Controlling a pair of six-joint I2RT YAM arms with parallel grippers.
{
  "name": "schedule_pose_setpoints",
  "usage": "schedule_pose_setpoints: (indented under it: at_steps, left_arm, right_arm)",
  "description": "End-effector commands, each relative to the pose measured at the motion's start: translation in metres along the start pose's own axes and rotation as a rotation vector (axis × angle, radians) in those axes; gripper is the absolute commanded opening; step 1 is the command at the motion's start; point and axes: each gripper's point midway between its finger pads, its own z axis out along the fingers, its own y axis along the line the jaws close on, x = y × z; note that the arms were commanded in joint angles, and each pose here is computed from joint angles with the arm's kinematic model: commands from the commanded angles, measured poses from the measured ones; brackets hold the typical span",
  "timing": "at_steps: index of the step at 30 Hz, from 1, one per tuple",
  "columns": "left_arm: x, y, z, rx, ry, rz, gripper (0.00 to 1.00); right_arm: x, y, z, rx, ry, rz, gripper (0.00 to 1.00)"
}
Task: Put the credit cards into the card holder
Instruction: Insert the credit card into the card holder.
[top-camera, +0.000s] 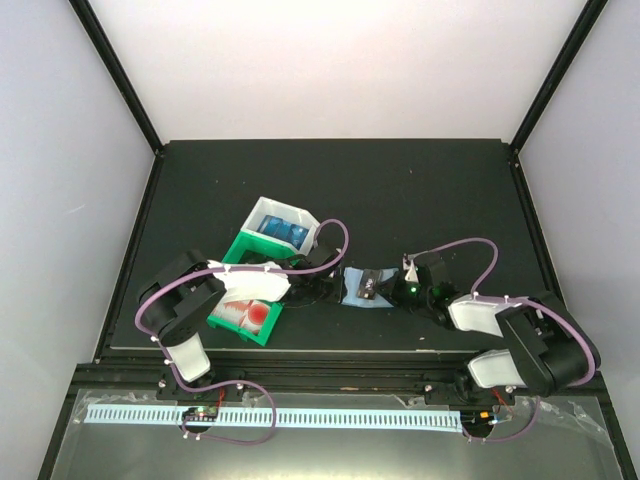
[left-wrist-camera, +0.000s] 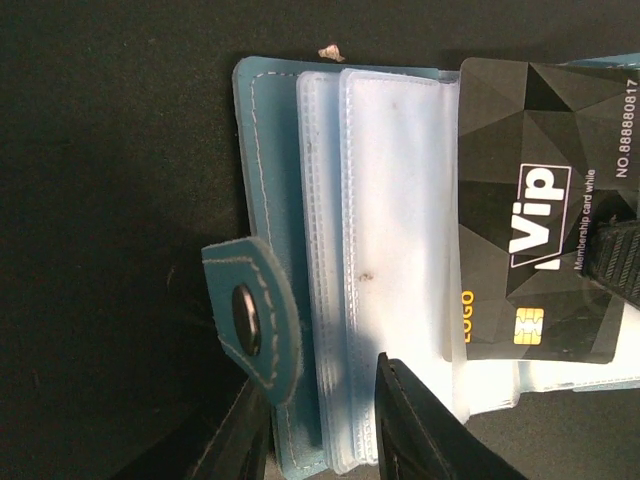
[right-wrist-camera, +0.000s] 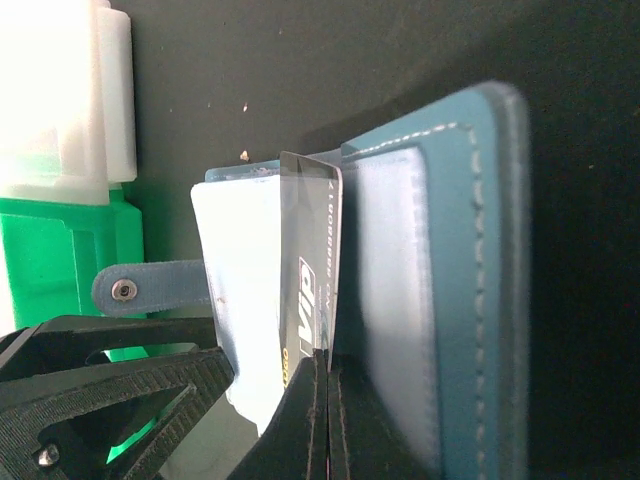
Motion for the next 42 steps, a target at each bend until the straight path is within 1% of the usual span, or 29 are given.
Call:
schedule_pose_setpoints:
  at_steps: [1,6,11,17,24,37,42]
  left_arm:
    - [0.007,0.007,0.006,-0.032,0.019,0.005,0.30]
    - [0.006,0.013,0.004,-0.062,0.011,0.016,0.27]
    - [0.007,0.013,0.005,-0.061,0.013,0.023,0.27]
    - [0.011,0.010,0.010,-0.043,0.033,0.023,0.29]
    - [0.013,0.013,0.011,-0.049,0.037,0.025,0.29]
    - [0.016,0.014,0.014,-0.048,0.051,0.035,0.29]
    - [0.015,0.014,0.013,-0.047,0.047,0.037,0.29]
  right_arm:
    - [0.013,-0.023,0.002,0.065,0.035,-0.030,0.01]
    - [0.014,-0.022,-0.001,0.074,0.043,-0.068,0.01]
    - [0.019,-0.015,0.001,0.049,0.087,-0.099,0.01]
    - [0.029,-0.016,0.009,0.037,0.148,-0.082,0.01]
    - [0.028,-0.008,0.022,0.052,0.165,-0.104,0.01]
    - [0.031,-0.006,0.036,0.075,0.197,-0.119,0.02]
    - [0.030,-0.009,0.036,0.103,0.195,-0.128,0.05]
